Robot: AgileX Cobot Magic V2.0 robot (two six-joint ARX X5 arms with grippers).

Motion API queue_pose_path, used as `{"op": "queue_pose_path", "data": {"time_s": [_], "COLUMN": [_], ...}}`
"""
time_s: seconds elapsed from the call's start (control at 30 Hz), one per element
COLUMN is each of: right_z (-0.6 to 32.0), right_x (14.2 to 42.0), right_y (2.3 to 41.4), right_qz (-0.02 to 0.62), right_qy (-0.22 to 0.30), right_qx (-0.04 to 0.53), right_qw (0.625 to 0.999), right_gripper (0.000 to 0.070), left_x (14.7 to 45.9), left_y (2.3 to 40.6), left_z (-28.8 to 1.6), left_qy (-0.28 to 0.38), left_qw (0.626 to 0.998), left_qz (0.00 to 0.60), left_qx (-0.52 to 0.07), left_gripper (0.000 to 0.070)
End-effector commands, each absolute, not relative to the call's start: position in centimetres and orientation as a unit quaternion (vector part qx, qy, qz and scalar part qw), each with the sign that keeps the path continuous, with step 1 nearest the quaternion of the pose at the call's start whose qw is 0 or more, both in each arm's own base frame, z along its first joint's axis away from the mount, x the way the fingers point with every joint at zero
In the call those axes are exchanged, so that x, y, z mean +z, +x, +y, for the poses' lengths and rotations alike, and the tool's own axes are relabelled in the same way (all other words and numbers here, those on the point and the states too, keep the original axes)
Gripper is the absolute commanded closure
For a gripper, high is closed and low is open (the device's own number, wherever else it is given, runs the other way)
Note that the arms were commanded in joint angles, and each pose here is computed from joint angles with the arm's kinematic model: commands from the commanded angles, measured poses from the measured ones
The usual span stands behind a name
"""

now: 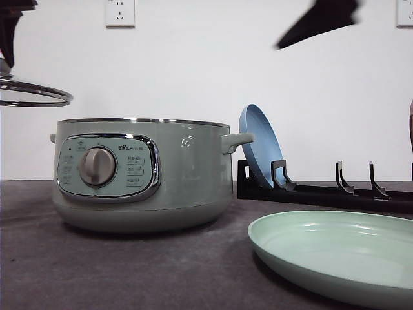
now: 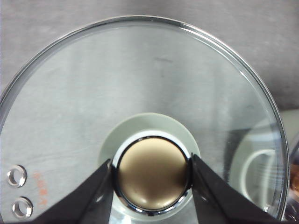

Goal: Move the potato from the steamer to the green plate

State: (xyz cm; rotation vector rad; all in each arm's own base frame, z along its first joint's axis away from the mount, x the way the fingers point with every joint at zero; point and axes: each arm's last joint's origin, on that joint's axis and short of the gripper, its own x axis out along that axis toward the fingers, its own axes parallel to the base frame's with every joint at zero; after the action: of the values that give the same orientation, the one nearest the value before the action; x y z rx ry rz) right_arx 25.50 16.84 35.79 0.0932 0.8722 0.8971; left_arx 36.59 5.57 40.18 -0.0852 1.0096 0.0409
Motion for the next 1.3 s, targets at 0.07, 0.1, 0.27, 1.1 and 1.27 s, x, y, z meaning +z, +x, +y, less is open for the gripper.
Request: {"op": "queue_pose_path", "data": {"time_s": [0.07, 0.1, 0.27, 1.1, 1.27], "right_z": [20.9, 22.0, 26.1, 32.6, 32.9], "right_x": [36.0, 35.8, 34.4, 24.5, 23.2], "right_y": [29.9, 30.9, 34.3, 37.4, 37.6], "right_qz": [0.394, 0.394, 0.388, 0.424, 0.436], "right_qy": [0.002, -0.006, -0.05, -0.22, -0.222], "right_qx": [0.448, 0.453, 0.462, 0.427, 0.428], "right_qw": [0.802, 0.8, 0.796, 0.768, 0.76], "right_gripper": [0.0108, 0.011, 0.0111, 0.011, 0.011], "left_x": [41.5, 41.5, 41.5, 41.4, 41.4], "left_y": [36.4, 36.4, 36.3, 36.2, 36.2], "left_z": [6.0, 6.0, 6.2, 6.4, 6.4], "left_qy": [-0.039, -0.039, -0.041, -0.044, -0.044], "left_qw": [0.89, 0.89, 0.89, 0.886, 0.886], "left_qz": [0.454, 0.454, 0.454, 0.461, 0.461], "left_qx": [0.019, 0.019, 0.022, 0.023, 0.022], "left_gripper": [0.07, 0.07, 0.07, 0.07, 0.07]}}
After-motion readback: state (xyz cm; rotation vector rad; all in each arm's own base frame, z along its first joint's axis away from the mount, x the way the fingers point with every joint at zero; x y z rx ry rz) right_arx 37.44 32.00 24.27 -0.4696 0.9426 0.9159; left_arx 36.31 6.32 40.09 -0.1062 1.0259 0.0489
